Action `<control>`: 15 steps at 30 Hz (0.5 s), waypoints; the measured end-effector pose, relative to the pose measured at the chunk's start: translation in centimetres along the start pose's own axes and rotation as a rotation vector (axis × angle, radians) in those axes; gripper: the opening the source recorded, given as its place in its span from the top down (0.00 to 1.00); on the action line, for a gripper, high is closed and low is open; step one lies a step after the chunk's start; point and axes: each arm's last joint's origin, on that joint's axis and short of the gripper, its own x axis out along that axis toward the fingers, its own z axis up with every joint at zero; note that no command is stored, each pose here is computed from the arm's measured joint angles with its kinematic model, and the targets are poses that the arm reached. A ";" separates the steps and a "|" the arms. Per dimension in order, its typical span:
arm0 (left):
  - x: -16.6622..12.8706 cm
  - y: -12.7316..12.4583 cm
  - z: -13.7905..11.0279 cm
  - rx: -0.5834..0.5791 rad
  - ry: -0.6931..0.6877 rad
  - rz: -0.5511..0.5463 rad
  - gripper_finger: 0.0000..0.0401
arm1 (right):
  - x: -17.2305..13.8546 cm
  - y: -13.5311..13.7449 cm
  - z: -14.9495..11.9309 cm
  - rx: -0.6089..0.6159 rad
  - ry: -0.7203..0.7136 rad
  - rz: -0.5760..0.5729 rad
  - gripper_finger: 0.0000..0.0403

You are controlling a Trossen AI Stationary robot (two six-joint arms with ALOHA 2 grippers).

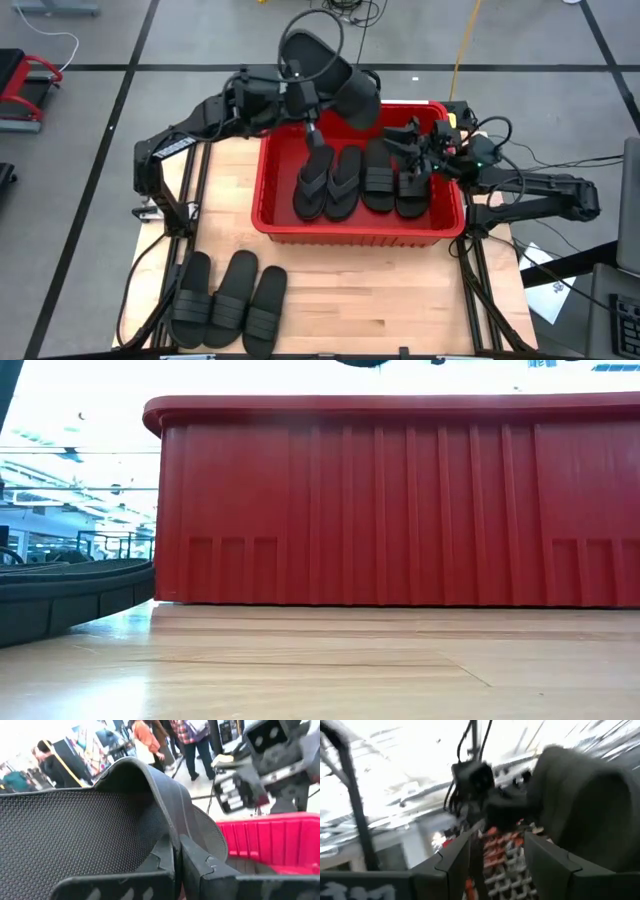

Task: Pick and place slides into bin
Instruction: Put the black slide into the red container

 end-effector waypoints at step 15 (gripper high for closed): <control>4.2 -1.5 -0.9 0.022 -0.074 -0.077 1.00 | 0.4 -2.0 -0.3 -0.054 -0.025 -0.161 0.57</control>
